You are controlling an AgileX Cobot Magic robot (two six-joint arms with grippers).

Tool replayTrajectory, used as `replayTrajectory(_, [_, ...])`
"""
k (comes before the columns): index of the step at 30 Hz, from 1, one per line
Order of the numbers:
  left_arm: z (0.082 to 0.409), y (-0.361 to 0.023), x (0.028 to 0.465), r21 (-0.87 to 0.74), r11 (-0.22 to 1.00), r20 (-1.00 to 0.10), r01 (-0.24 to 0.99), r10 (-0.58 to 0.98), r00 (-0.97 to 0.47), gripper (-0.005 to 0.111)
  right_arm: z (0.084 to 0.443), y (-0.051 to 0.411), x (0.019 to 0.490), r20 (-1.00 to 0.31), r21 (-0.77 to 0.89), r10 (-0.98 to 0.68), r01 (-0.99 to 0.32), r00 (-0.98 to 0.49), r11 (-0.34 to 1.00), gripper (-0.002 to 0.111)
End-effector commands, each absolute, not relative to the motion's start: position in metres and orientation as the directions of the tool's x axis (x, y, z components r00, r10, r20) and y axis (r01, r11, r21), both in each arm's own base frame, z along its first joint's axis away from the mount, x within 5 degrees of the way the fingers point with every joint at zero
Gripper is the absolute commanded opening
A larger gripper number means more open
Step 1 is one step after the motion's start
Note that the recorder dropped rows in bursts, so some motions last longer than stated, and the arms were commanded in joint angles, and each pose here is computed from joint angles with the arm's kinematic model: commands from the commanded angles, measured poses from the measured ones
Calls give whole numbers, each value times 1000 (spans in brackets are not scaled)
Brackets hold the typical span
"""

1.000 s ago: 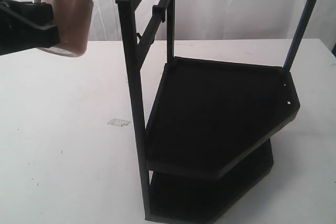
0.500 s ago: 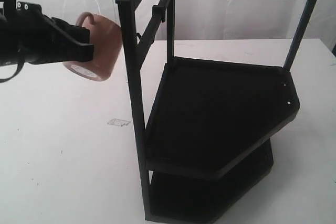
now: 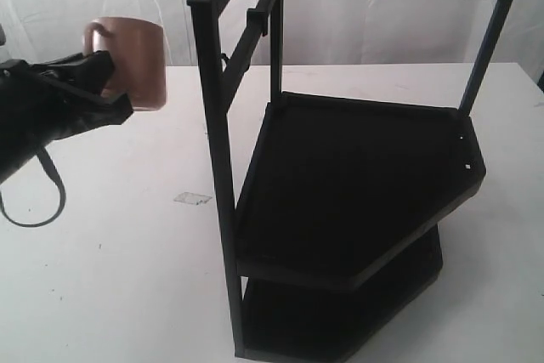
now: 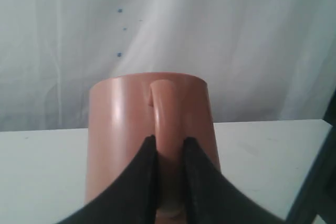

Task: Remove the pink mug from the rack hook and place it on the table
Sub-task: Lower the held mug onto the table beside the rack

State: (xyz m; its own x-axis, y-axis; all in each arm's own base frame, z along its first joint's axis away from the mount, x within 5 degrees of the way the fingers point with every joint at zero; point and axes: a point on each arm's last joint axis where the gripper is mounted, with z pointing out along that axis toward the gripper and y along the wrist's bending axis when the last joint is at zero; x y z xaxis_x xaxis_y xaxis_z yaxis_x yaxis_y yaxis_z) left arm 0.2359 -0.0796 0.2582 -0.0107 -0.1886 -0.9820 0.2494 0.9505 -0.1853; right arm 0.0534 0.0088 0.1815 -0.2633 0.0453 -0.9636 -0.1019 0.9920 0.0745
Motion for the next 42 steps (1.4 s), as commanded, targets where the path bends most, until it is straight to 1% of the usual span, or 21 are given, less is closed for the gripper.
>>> replayTrajectory(1, [251, -83, 245, -323, 915, -946, 240, -321, -52, 0, 183, 9, 53, -968, 73, 46, -103, -247, 992, 0])
replayTrajectory(2, [244, -81, 249, -362, 911, -932, 195, -353, -82, 0, 183, 9, 53, -968, 73, 46, -103, -247, 992, 0])
replayTrajectory(4, [228, -79, 255, -392, 913, -916, 114, -375, -141, 0, 183, 9, 53, -968, 73, 46, -103, -247, 992, 0])
replayTrajectory(6, [215, -79, 260, -368, 926, -920, 87, -349, -176, 0, 183, 9, 53, -968, 73, 46, -103, -247, 992, 0])
replayTrajectory(7, [211, -82, 261, -344, 933, -928, 108, -321, -188, 0, 183, 9, 53, -968, 73, 46, -103, -247, 992, 0])
replayTrajectory(9, [206, -91, 264, -272, 941, -952, 199, -233, -200, 0, 183, 9, 53, -968, 73, 46, -103, -247, 992, 0])
replayTrajectory(11, [206, -101, 271, -199, 938, -971, 285, -148, -190, 0, 183, 9, 53, -968, 73, 46, -103, -247, 992, 0])
replayTrajectory(13, [206, -109, 281, -132, 930, -980, 342, -71, -186, 0, 183, 9, 53, -968, 73, 46, -103, -247, 992, 0])
replayTrajectory(15, [204, -115, 292, -96, 927, -977, 362, -18, -213, 0, 183, 9, 53, -968, 73, 46, -103, -247, 992, 0])
replayTrajectory(20, [193, -122, 307, -71, 931, -925, 358, 73, -373, 0, 183, 9, 53, -968, 73, 46, -103, -247, 992, 0])
replayTrajectory(21, [191, -122, 308, -64, 929, -920, 364, 87, -381, 0, 183, 9, 53, -968, 73, 46, -103, -247, 992, 0])
replayTrajectory(23, [190, -123, 309, -54, 927, -925, 372, 94, -368, 0, 183, 9, 53, -968, 73, 46, -103, -247, 992, 0])
replayTrajectory(25, [194, -125, 309, -36, 917, -946, 398, 97, -309, 0, 183, 9, 53, -968, 73, 46, -103, -247, 992, 0])
replayTrajectory(29, [203, -129, 306, 42, 882, -991, 469, 95, -90, 0, 183, 9, 53, -968, 73, 46, -103, -247, 992, 0])
replayTrajectory(31, [200, -131, 306, 113, 866, -989, 487, 143, -25, 0, 183, 9, 53, -968, 73, 46, -103, -247, 992, 0])
replayTrajectory(34, [186, -133, 309, 119, 859, -984, 497, 169, -57, 0, 183, 9, 53, -968, 73, 46, -103, -247, 992, 0])
replayTrajectory(38, [178, -137, 310, 120, 844, -986, 523, 161, -34, 0, 183, 9, 53, -968, 73, 46, -103, -247, 992, 0])
replayTrajectory(42, [164, -138, 310, 128, 829, -976, 545, 202, -79, 0, 183, 9, 53, -968, 73, 46, -103, -247, 992, 0])
